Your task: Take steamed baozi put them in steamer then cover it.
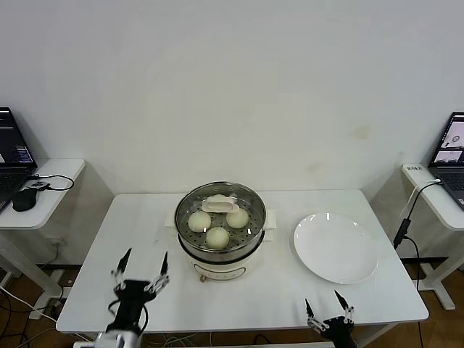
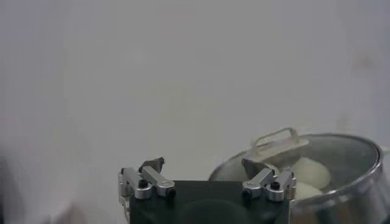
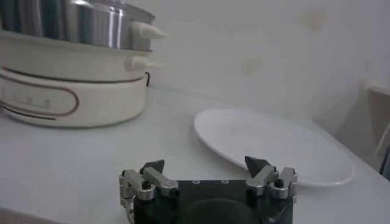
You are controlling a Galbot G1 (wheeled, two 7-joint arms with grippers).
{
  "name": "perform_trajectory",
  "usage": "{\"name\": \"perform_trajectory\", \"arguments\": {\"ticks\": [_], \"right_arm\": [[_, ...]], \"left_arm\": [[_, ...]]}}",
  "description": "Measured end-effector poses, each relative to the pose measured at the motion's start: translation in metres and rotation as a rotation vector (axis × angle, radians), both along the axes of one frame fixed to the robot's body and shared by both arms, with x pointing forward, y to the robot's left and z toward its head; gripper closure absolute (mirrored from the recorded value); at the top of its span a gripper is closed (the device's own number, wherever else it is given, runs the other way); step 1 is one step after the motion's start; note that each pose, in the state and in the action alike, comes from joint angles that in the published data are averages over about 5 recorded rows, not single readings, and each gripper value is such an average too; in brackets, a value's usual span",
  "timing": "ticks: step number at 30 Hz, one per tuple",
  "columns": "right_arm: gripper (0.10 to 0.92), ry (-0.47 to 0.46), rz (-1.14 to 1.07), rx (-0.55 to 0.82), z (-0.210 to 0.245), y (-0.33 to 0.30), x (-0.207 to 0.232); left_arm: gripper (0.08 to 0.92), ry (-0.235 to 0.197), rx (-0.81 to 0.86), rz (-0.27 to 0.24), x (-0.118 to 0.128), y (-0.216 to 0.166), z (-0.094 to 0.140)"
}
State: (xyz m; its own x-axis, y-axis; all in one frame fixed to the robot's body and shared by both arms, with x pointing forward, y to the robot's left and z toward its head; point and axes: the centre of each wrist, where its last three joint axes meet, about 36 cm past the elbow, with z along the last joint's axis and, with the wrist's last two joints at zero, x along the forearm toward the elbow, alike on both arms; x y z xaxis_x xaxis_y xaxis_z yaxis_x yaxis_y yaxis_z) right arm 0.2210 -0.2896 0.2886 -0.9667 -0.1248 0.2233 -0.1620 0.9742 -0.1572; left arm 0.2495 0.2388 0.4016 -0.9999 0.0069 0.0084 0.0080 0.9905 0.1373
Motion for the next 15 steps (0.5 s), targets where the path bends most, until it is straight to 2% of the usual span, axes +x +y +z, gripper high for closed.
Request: {"name": "perform_trajectory", "arguments": {"ticks": [7, 15], "right_arm": [[0.200, -0.016, 0.020, 0.021, 0.011, 0.002, 0.000], [0.200, -0.020, 0.036, 0.044, 0.017, 0.008, -0.001]], "left_arm": [[0.177, 0.033, -0.118, 0.078, -0.026, 0.010, -0.024], [0.177, 0.052, -0.159, 0.122, -0.038, 0.019, -0.040]]}}
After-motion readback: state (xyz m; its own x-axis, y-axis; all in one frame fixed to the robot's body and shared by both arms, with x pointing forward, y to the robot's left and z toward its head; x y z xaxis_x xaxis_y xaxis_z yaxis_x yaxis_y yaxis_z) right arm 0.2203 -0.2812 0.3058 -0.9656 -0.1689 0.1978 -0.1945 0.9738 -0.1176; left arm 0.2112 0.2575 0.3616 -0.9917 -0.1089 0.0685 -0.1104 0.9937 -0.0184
